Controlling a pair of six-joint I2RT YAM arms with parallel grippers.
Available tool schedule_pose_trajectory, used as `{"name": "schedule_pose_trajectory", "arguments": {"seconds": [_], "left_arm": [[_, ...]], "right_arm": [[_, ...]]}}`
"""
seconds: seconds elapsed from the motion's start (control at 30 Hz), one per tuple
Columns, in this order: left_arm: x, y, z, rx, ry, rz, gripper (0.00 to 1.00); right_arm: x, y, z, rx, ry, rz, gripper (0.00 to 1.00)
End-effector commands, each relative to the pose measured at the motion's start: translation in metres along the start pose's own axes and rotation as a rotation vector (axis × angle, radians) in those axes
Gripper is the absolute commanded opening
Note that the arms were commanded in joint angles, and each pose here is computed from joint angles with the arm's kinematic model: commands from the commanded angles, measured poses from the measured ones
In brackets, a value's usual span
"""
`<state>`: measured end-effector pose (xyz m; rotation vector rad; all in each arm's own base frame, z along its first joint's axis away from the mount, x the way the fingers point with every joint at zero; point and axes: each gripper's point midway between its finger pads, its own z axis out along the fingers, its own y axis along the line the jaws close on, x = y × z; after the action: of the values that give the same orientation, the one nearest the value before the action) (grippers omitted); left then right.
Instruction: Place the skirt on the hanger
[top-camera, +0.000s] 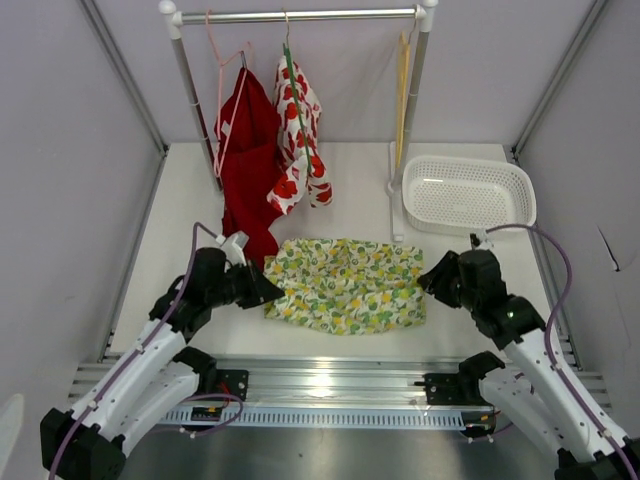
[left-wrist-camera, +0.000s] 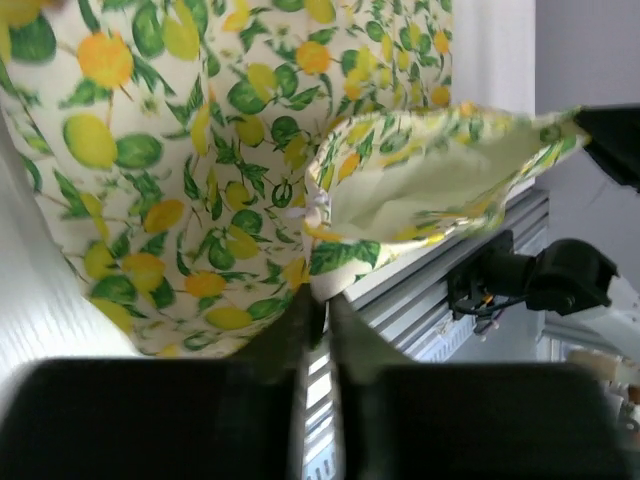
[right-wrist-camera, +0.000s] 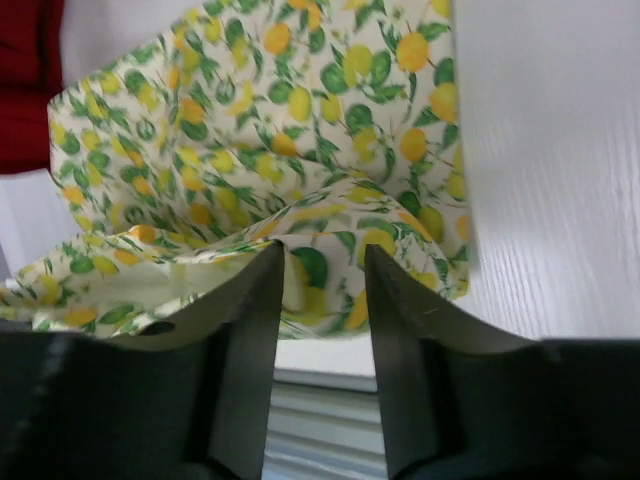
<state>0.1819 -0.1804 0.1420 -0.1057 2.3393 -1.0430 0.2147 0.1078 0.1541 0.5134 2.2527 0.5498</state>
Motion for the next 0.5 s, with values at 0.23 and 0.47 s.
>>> {"name": "schedule_pose_trajectory", "arguments": {"seconds": [0.23,0.47], "left_arm": [[-0.003,-0.019,-0.028,0.047,-0.069,0.055,0.63],[-0.061,-0.087,-0.069,0.178,-0.254,0.254,0.63]], "right_arm": [[0.018,-0.009,-0.011,0.038,-0.046,0.04,0.67],[-0.006,0.016,-0.001,0.029,-0.078,-0.026,0.64]]}}
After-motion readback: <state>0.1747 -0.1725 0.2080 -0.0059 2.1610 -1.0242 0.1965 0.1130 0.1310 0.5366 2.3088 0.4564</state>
